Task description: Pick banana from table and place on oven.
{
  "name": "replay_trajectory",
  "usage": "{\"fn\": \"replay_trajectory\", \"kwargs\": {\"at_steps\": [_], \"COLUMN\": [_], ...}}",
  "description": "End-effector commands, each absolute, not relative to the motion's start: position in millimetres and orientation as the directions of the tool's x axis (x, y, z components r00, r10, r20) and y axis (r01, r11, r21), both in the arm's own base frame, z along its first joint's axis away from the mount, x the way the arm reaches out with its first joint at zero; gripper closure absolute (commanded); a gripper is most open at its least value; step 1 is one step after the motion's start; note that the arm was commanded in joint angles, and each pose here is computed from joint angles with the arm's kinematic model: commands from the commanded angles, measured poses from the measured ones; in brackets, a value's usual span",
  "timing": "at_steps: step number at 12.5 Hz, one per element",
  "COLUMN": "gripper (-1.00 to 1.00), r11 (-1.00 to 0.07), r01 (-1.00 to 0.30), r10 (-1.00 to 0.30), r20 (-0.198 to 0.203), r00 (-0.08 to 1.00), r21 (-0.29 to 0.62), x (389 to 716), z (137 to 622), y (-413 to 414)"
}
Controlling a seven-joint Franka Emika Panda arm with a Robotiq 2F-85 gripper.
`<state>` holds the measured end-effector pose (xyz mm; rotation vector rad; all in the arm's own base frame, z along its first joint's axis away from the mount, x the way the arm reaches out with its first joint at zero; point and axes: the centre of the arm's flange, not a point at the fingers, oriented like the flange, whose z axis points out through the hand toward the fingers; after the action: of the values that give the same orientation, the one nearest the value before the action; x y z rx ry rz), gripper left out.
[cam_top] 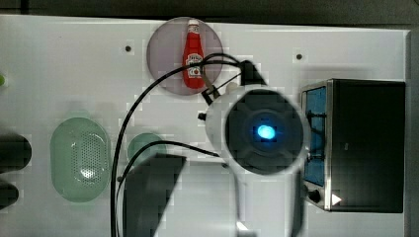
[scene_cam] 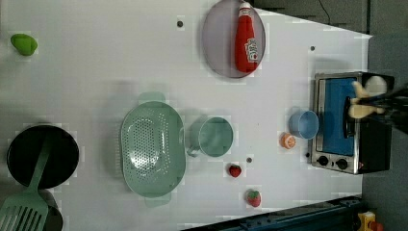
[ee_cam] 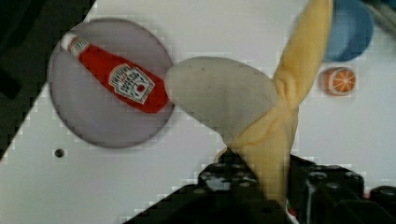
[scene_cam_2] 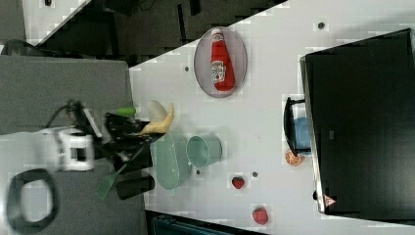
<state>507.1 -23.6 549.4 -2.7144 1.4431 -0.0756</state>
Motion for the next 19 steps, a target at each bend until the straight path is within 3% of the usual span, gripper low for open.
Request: {"fn": "replay_trajectory", "kwargs": {"at_steps": [1, 3, 7, 12, 17, 19], "gripper": [0.57, 0.57, 0.57, 0.57, 0.57, 0.27], "r11": [-0.465, -0.441, -0.514, -0.653, -0.747, -0.761], "r01": [-0.884, -0.896, -0.857, -0.757, -0.653, -0.635], "r10": [-0.885, -0.897, -0.858, -0.751, -0.648, -0.632], "r20": [0.002, 0.006, -0.005, 0.108, 0.083, 0.069], "r00": [0.465, 0.441, 0.514, 0.652, 0.757, 0.772], "r21": [-0.046, -0.059, -0.035, 0.027, 0.127, 0.131], "x": [508.8, 503.1, 487.6, 486.8, 479.2, 477.9], "z": [557.0, 563.7, 528.8, 472.5, 445.1, 441.3], "y": [-82.2, -128.0, -229.8, -332.9, -384.9, -387.0]}}
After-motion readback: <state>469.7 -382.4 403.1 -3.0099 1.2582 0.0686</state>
